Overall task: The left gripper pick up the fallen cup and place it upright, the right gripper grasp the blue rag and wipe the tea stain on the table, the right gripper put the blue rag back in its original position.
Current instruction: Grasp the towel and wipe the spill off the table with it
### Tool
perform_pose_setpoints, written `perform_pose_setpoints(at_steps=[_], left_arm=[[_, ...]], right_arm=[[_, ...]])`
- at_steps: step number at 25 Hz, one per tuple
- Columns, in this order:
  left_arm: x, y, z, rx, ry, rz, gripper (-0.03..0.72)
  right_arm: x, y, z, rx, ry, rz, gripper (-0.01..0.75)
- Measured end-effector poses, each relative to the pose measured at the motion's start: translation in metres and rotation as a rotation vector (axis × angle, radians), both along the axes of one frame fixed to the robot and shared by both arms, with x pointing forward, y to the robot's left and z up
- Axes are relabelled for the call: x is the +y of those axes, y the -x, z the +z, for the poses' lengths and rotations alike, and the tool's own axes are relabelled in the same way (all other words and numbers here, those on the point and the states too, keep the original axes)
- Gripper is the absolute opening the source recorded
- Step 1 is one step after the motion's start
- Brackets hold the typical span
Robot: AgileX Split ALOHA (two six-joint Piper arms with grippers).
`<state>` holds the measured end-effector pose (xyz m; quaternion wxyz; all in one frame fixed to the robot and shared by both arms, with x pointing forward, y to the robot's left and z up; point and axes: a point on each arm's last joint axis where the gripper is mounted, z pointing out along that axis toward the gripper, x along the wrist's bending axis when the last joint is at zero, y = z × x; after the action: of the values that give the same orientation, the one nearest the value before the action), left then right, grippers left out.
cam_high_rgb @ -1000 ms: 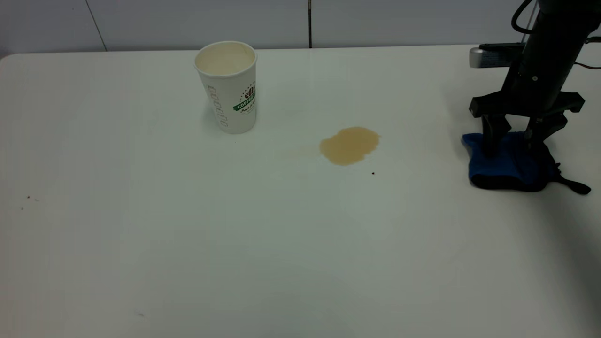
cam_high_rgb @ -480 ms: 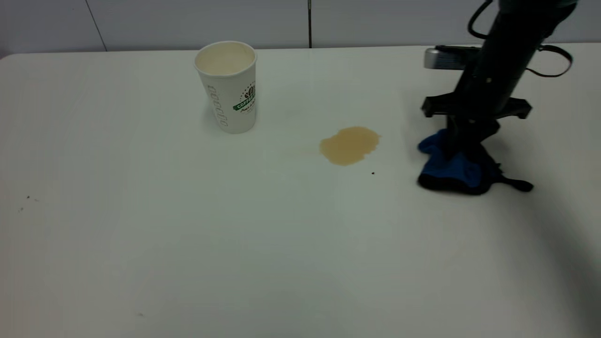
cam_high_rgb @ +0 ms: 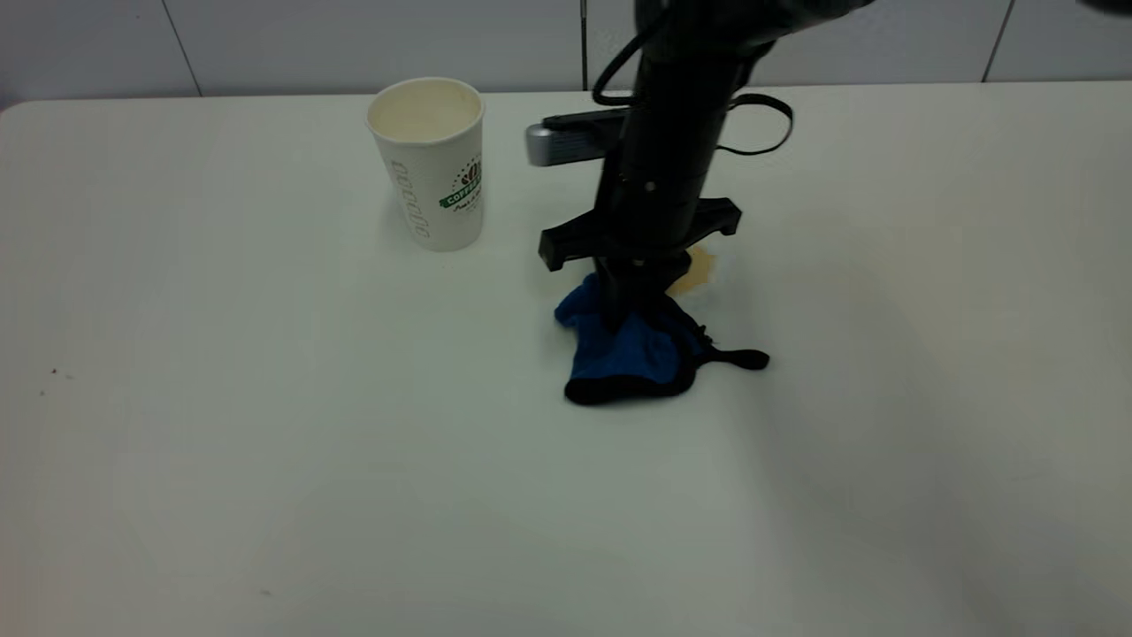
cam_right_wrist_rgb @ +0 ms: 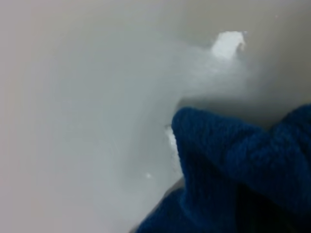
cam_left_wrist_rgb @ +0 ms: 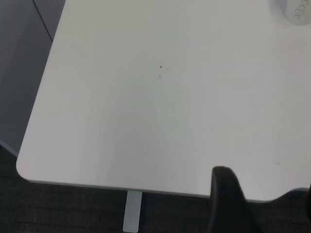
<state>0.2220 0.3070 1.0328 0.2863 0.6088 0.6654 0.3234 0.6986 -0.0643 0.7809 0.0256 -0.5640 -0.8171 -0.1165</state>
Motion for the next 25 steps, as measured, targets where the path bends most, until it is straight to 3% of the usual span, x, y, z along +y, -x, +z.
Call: perform_pose_setpoints(at_steps=[5,9,14,19,22,25], left_arm=[[0.0,0.0,0.0,0.0,0.0,0.0,0.427],[0.0,0.0,0.0,0.0,0.0,0.0,0.427],[0.0,0.0,0.0,0.0,0.0,0.0,0.427],[0.0,0.0,0.0,0.0,0.0,0.0,0.427],[0.0,0.0,0.0,0.0,0.0,0.0,0.427],[0.0,0.0,0.0,0.0,0.0,0.0,0.427]], right_arm=[[0.008,-0.02,-0.004,-0.033,-0.028,-0.011,0.098],[-0.002,-0.041,0.0,-0.094,-0.032,-0.064,0.098],[-0.061,-0.067,0.005,-0.114,0.014,-0.204,0.098],[-0.126,-0.069,0.001,0.051,0.088,-0.32,0.098],[-0.128,-0.066,-0.001,0.087,0.099,-0.316,0.098],[-0.1,-0.059,-0.001,0.109,0.045,-0.26,0.098]])
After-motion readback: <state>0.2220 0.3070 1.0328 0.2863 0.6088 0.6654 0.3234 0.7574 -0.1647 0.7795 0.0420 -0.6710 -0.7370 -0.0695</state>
